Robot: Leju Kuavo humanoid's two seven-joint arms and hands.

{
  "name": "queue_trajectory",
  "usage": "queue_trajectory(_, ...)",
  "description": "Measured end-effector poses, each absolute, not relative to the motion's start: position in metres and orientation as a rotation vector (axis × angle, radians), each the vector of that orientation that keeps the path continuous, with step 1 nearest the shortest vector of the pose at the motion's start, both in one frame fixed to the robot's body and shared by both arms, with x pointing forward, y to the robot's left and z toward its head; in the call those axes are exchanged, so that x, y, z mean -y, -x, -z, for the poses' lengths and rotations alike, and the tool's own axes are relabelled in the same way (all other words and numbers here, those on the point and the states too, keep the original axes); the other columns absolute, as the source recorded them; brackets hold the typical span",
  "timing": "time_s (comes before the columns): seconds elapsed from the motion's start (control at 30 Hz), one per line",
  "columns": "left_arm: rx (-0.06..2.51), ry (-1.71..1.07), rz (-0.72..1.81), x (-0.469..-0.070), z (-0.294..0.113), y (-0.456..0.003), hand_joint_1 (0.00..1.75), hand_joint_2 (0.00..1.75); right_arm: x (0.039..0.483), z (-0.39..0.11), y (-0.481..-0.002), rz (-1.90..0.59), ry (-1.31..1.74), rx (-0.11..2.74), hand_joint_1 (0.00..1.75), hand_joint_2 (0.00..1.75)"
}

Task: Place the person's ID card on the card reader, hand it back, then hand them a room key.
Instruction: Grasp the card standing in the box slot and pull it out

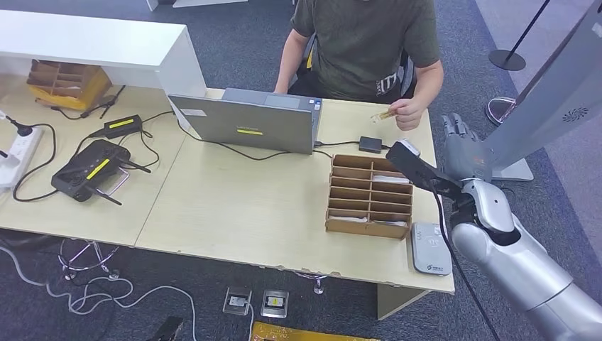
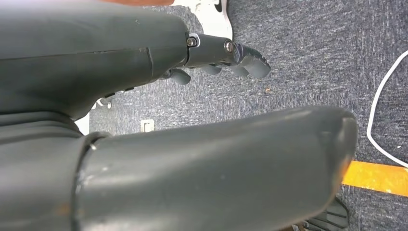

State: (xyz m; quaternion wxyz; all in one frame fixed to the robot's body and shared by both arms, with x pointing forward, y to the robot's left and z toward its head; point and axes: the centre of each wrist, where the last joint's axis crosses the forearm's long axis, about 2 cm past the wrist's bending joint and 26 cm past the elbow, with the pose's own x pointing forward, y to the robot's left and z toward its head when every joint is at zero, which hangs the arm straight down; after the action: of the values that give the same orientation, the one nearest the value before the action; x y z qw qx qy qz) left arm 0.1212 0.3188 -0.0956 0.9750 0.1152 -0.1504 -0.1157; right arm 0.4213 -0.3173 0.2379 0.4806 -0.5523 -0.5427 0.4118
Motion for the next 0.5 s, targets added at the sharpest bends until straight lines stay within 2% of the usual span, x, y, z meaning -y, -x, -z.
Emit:
queue_trajectory(0.27, 0.293, -0.246, 0.216, -0.32, 0.097, -0.115, 0.0, 0.0, 0.319, -0.223, -0.383, -1.008, 1.434, 1.329, 0.0, 0.0)
queue_trajectory(0.4, 0.292, -0.249, 0.203, -0.322, 0.099, -0.108, 0.0, 0.0, 0.316, -0.213, -0.358, -1.027, 1.36, 1.31, 0.0, 1.75)
queue_trajectory(0.5, 0.292, -0.253, 0.196, -0.324, 0.099, -0.104, 0.0, 0.0, 0.314, -0.204, -0.34, -1.048, 1.322, 1.325, 0.0, 1.75)
